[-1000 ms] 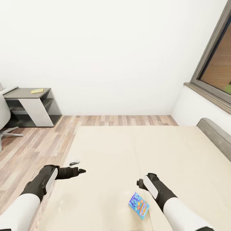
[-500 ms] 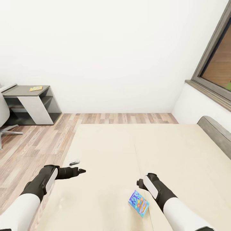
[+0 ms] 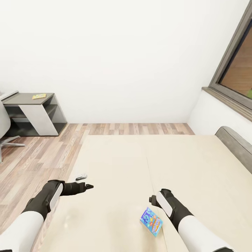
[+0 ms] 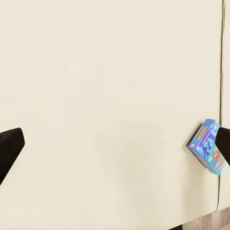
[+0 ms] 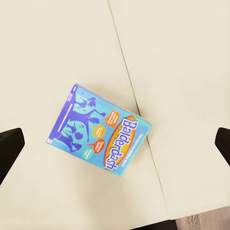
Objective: Put all the toys in the child's room - the three board games (two on the bed and one on the table), the two jigsaw puzzles on the table, and the tennis ball on the table - inside the toy box on the table in the child's room.
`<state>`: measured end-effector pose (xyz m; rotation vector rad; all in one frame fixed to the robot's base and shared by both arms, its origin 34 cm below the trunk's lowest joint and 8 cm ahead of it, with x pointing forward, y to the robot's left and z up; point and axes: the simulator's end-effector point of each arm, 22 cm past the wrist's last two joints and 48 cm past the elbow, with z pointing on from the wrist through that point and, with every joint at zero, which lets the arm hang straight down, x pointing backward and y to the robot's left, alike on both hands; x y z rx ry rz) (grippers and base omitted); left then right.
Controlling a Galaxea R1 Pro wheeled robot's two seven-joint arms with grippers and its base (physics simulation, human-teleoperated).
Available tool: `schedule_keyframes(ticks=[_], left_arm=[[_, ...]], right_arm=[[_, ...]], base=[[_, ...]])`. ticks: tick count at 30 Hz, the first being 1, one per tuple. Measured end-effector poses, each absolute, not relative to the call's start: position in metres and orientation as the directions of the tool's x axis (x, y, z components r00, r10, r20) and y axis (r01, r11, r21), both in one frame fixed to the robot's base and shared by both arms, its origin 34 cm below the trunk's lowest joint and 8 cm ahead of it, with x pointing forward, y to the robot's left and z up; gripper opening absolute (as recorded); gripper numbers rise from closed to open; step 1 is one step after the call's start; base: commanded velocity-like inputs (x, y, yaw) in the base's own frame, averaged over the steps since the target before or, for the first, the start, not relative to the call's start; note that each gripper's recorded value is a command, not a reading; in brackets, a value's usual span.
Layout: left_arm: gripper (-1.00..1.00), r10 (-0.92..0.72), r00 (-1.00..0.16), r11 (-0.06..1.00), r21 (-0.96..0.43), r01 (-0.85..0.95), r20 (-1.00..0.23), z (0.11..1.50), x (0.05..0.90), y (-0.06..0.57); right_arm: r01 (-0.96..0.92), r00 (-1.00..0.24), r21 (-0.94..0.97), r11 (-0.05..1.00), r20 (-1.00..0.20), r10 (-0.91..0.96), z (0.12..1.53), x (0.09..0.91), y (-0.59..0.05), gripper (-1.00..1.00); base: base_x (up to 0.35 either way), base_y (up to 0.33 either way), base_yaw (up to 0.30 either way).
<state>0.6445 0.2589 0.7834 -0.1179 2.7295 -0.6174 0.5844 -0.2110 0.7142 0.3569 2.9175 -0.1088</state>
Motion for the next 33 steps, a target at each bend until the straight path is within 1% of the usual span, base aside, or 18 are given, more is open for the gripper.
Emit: schedule_keyframes(ticks=[33], left_arm=[[1.00, -0.165, -0.947, 0.895, -0.446, -0.027, -0.274, 0.764, 0.638, 0.262]], right_arm=[[0.243, -0.960, -0.060, 0.968, -0.161, 0.231, 0.692, 0.570, -0.212, 1.00]], base=[[0.000, 0.000, 0.000]])
